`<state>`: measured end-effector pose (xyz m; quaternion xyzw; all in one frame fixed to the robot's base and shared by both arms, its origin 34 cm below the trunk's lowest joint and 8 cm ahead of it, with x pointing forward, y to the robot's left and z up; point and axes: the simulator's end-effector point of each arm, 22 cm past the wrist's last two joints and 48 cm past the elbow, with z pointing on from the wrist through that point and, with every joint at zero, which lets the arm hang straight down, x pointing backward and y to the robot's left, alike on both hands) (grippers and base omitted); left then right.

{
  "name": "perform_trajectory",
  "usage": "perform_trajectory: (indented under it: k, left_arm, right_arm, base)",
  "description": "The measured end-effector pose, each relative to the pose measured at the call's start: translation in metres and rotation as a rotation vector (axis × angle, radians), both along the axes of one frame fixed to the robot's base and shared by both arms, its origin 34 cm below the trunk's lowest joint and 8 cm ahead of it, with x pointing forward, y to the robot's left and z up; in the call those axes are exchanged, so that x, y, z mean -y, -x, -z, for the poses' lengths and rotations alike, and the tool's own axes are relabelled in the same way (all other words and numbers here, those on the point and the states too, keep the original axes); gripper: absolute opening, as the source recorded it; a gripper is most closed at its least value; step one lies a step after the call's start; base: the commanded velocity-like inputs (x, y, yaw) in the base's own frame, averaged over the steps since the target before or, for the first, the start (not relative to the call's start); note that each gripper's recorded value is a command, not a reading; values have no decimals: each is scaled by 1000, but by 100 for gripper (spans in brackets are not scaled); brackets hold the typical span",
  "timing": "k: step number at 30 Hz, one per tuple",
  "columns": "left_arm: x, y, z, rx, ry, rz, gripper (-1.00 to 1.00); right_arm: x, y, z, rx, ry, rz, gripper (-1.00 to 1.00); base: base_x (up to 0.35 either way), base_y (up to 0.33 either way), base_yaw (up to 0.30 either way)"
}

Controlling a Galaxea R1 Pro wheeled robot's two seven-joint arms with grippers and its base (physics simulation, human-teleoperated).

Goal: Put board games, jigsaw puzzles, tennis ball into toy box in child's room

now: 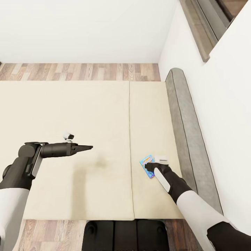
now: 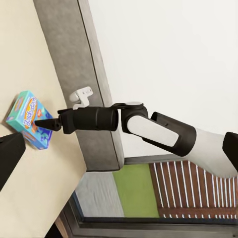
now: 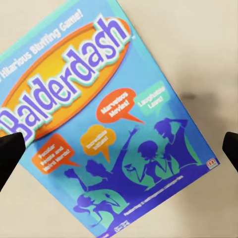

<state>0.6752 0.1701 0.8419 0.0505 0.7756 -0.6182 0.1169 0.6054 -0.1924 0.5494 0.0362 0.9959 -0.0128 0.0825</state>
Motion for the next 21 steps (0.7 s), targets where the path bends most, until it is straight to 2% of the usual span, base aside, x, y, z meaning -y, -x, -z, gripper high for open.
perform_trajectory:
  k: [12,21]
  left_arm:
    - [-1,1,5,-9,-1,-1,100]
    - [-1,1,5,-9,-1,-2,100]
  right_arm:
    - [4,1,3,-1,1,-4,100]
    - [7,-15,0,18,6,-10,100]
  base:
    - [0,0,0]
    - [0,0,0]
